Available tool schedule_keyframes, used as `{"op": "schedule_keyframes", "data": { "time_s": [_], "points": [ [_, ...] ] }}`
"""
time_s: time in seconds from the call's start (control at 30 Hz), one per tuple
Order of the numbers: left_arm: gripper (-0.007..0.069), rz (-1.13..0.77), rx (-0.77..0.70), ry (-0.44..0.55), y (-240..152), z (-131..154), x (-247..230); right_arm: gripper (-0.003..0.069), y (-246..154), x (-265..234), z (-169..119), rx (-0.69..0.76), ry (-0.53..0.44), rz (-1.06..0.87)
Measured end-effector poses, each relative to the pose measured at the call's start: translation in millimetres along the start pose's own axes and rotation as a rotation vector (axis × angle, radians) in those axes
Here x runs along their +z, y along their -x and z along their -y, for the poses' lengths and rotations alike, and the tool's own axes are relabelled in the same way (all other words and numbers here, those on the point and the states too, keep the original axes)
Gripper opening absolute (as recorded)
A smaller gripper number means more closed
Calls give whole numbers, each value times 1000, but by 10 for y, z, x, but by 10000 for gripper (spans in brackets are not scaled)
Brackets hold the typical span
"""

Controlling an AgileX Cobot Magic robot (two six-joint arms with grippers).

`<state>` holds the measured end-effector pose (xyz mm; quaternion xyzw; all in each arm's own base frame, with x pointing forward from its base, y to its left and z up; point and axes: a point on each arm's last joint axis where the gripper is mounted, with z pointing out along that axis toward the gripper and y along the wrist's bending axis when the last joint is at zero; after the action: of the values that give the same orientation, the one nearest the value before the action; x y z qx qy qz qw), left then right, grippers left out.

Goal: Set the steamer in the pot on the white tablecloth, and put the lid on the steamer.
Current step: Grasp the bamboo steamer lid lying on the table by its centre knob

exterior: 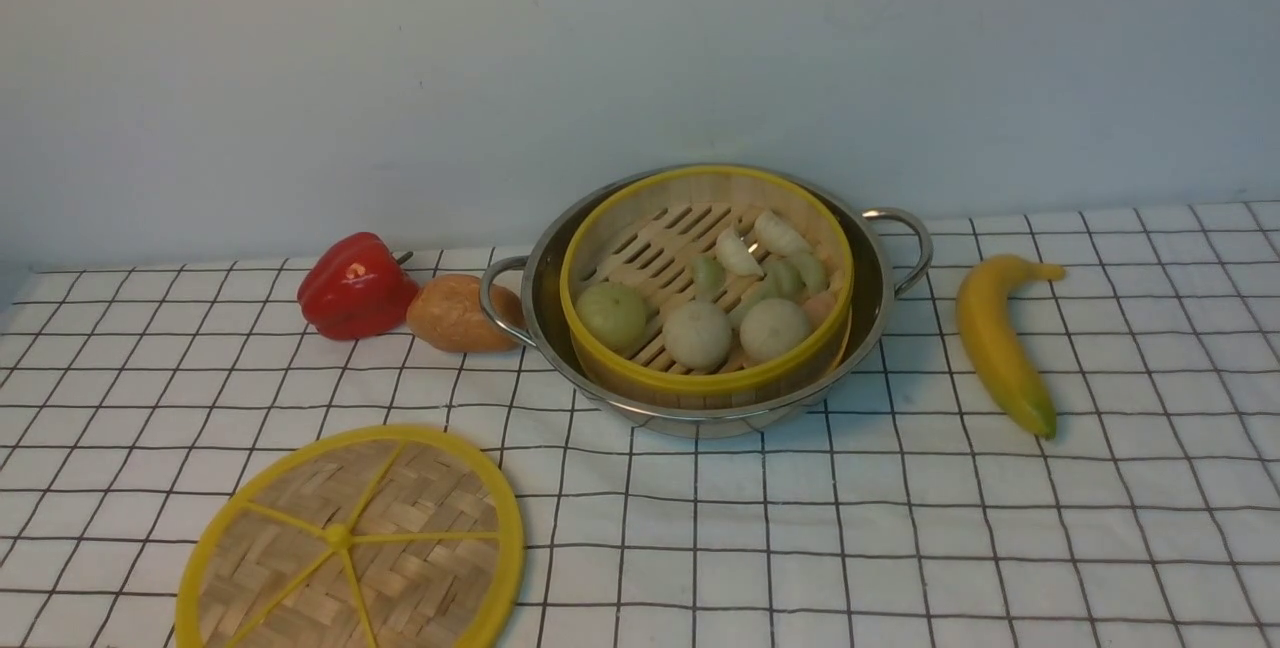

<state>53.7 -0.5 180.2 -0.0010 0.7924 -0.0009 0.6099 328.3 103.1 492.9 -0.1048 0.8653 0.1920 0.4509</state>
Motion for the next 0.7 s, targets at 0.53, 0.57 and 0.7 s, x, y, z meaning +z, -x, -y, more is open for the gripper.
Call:
{"op": "schedule_keyframes", "data": {
  "time_s": [0.53,0.57,0.7],
  "points": [
    [243,0,0,0,0,0,0,136,-2404,-947,371,-71,-233,411],
    [243,0,0,0,0,0,0,141,-2575,-969,421,-60,-253,453],
    [243,0,0,0,0,0,0,153,-2958,-990,548,-33,-330,496]
  ]
}}
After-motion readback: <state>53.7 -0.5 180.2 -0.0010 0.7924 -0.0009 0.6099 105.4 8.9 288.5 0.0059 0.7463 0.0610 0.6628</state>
